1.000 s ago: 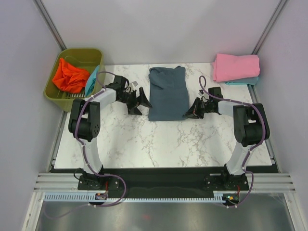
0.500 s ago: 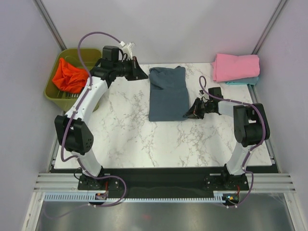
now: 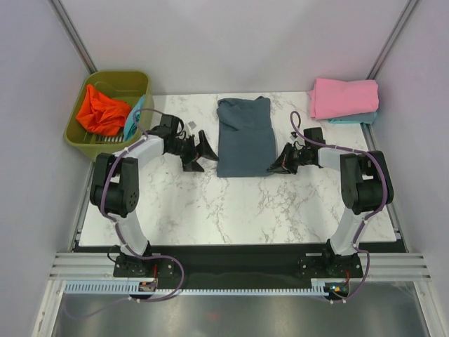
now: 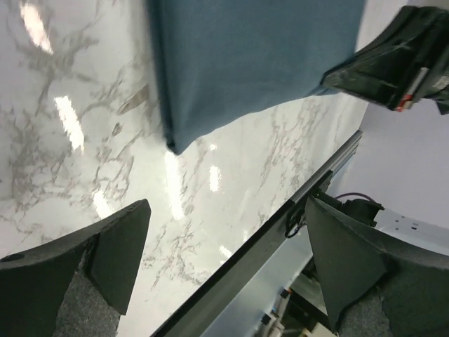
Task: Fold and stack the t-shirts
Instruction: Fold the tshirt
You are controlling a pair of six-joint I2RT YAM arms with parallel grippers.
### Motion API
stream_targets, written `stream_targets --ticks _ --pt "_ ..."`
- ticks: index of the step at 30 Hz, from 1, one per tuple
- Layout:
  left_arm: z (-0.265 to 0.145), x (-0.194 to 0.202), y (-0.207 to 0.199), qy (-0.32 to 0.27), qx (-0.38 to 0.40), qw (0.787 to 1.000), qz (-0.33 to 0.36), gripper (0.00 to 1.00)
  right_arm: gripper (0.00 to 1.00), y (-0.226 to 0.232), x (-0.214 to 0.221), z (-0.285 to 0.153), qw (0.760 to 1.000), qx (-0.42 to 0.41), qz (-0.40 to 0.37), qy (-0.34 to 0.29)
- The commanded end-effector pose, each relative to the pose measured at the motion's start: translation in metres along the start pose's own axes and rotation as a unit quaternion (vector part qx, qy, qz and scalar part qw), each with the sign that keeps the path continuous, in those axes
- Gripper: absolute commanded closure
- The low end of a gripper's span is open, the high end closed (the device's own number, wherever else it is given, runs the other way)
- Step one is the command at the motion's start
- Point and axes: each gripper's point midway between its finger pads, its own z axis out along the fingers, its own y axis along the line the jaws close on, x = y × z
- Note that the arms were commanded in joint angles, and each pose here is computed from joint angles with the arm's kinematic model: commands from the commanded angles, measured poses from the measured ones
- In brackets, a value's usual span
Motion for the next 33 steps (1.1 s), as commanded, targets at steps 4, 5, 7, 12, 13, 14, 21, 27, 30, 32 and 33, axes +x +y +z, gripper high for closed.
stream_targets --ticks 4,5,7,12,13,14,21,27,30,32,33 --pt "0.021 0.02 0.02 0.04 0.008 0.997 -0.058 0.01 1.0 0.003 -0.001 -0.004 1.0 -0.002 -0.016 -0.009" --pt "0.025 0.021 0.025 0.046 0.005 0.997 -0.065 0.01 1.0 0.003 -0.002 -0.004 1.0 -0.003 -0.016 -0.009" --pt "0.031 0.019 0.029 0.05 0.003 0.996 -0.068 0.01 1.0 0.001 -0.001 -0.003 1.0 -0.002 -0.014 -0.007" --pt "0.053 0.025 0.042 0.077 -0.007 0.994 -0.08 0.01 1.0 0.001 -0.002 -0.001 1.0 -0.002 -0.013 -0.005" --pt "0.057 0.027 0.042 0.081 -0.008 0.993 -0.08 0.01 1.0 0.0 -0.003 -0.002 1.0 -0.002 -0.013 -0.006" --pt "0.061 0.029 0.04 0.086 -0.008 0.993 -0.077 0.01 1.0 0.001 -0.004 -0.002 1.0 -0.003 -0.014 -0.006" --pt "0.086 0.021 0.018 0.091 0.038 0.991 -0.086 0.47 1.0 -0.003 -0.007 -0.004 1.0 -0.001 -0.009 -0.008" --pt "0.088 0.026 0.022 0.094 0.028 0.991 -0.092 0.68 1.0 -0.006 -0.008 -0.005 1.0 0.001 -0.005 -0.009" --pt "0.086 0.027 0.02 0.093 0.028 0.991 -0.091 0.68 1.0 -0.008 -0.009 -0.005 1.0 0.003 -0.005 -0.01" --pt "0.084 0.027 0.019 0.093 0.029 0.991 -0.089 0.68 1.0 -0.007 -0.01 -0.004 1.0 0.002 -0.006 -0.011" --pt "0.083 0.027 0.017 0.091 0.03 0.992 -0.087 0.68 1.0 -0.008 -0.01 -0.004 1.0 0.003 -0.004 -0.01"
